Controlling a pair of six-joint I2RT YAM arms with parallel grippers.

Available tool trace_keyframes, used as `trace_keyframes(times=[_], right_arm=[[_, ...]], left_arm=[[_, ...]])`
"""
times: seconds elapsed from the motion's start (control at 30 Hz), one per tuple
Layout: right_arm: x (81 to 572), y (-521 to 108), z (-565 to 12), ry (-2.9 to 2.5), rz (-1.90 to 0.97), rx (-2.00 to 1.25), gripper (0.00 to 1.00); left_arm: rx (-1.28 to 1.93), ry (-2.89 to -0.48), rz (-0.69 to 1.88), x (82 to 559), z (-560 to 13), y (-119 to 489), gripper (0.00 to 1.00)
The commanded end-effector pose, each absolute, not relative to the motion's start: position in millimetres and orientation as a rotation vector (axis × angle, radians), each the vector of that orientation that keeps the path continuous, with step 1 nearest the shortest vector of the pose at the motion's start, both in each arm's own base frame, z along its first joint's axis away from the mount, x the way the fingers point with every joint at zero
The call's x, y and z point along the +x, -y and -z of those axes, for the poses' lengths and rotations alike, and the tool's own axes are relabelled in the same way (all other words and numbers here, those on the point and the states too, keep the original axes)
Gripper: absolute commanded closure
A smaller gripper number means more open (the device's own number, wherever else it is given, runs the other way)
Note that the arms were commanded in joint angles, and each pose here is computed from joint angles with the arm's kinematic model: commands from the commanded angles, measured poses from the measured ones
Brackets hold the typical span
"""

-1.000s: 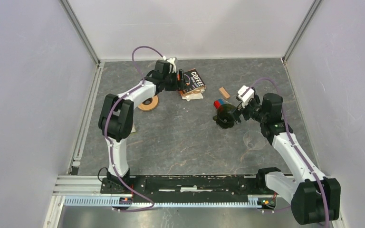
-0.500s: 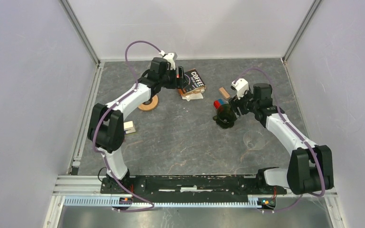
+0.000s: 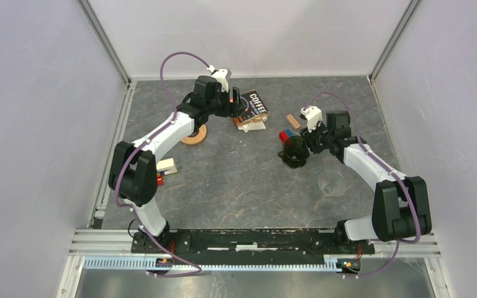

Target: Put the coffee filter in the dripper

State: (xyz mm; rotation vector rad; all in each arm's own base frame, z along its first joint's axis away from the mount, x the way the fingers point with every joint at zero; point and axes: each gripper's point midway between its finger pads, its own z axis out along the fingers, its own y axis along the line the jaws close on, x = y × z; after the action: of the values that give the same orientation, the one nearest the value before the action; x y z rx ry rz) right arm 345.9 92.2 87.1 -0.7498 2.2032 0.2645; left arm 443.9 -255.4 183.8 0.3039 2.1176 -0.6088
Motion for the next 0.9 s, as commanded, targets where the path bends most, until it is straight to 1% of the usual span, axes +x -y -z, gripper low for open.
trace_keyframes(times=[0.0, 0.2, 0.3, 0.4, 0.47, 0.57, 0.6, 0.87], right_arm=[[352, -96, -96, -2.176, -0.29, -0.699, 0.56], [349, -100, -93, -2.182, -0.326, -0.67, 0.67], [348, -102, -91, -2.186, -0.338, -0.665, 0.71], [344, -107, -89, -2.185, -0.37, -0.657, 0.77], [342, -111, -91, -2.172, -0.376, -0.658, 0.84], [337, -121, -95, -2.149, -0.39, -0.66, 0.98], [335, -124, -95, -2.141, -0.392, -0.663, 1.0], [319, -158, -97, -2.115, -0.516, -0.694, 1.0]], left_arm=[[0.356, -2.023, 0.581, 444, -210, 257, 0.21], [0.368, -2.019, 0.568, 442, -214, 256, 0.2], [0.376, -2.014, 0.55, 442, -217, 255, 0.2], [0.385, -2.015, 0.535, 441, -220, 252, 0.2], [0.399, -2.015, 0.525, 439, -222, 250, 0.2], [0.467, -2.012, 0.505, 435, -221, 249, 0.18], [0.498, -2.024, 0.497, 433, -219, 248, 0.17], [0.646, -2.106, 0.436, 417, -202, 238, 0.16]])
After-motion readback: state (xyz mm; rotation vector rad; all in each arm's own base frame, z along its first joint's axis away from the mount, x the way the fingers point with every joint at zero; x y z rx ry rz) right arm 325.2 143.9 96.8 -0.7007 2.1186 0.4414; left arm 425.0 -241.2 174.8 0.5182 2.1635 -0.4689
